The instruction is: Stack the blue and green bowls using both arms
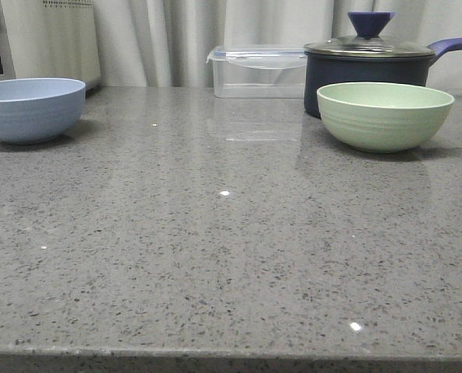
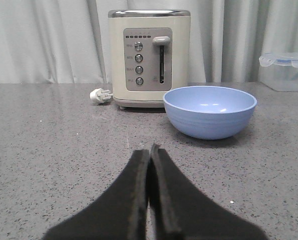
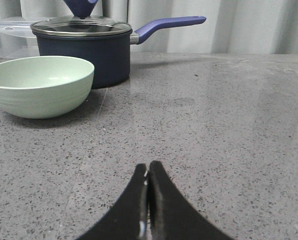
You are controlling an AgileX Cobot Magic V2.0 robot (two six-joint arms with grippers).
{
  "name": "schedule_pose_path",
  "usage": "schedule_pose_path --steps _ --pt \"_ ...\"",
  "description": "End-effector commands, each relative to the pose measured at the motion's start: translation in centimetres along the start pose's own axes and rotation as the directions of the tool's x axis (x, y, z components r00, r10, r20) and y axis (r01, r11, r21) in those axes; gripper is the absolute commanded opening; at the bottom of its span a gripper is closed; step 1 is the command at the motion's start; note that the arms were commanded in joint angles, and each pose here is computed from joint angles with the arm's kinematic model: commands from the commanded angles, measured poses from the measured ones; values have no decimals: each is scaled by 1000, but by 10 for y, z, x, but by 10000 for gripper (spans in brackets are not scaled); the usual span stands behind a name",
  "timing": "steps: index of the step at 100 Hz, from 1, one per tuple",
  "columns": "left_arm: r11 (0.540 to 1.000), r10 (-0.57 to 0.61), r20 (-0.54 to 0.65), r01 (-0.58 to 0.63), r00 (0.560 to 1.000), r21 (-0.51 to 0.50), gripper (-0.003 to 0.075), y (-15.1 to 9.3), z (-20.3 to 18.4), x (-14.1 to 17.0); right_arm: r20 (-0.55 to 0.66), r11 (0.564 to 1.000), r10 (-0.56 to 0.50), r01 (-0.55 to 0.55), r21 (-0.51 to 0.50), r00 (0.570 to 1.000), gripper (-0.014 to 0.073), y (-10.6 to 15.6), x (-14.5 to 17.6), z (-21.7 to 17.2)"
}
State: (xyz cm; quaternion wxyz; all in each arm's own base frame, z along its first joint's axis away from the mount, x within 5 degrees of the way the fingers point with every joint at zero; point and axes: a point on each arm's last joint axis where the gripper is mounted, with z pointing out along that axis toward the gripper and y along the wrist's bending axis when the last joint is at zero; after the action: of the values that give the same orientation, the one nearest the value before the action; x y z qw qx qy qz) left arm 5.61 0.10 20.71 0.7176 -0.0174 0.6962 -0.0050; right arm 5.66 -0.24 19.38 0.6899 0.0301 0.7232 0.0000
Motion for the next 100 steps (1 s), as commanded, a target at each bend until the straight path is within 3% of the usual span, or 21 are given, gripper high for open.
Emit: schedule_pose_path --steps 1,72,100 --pt "1000 3 66 -4 998 11 -20 0 -1 5 96 1000 -7 7 3 995 -62 0 -8 -2" --pt "1000 3 66 -4 998 11 -20 0 -1 5 98 1000 -26 25 5 995 -62 0 -8 -2" --pt "1000 3 87 -4 996 11 -20 0 -1 3 207 1000 -25 26 0 978 -62 1 -18 -3"
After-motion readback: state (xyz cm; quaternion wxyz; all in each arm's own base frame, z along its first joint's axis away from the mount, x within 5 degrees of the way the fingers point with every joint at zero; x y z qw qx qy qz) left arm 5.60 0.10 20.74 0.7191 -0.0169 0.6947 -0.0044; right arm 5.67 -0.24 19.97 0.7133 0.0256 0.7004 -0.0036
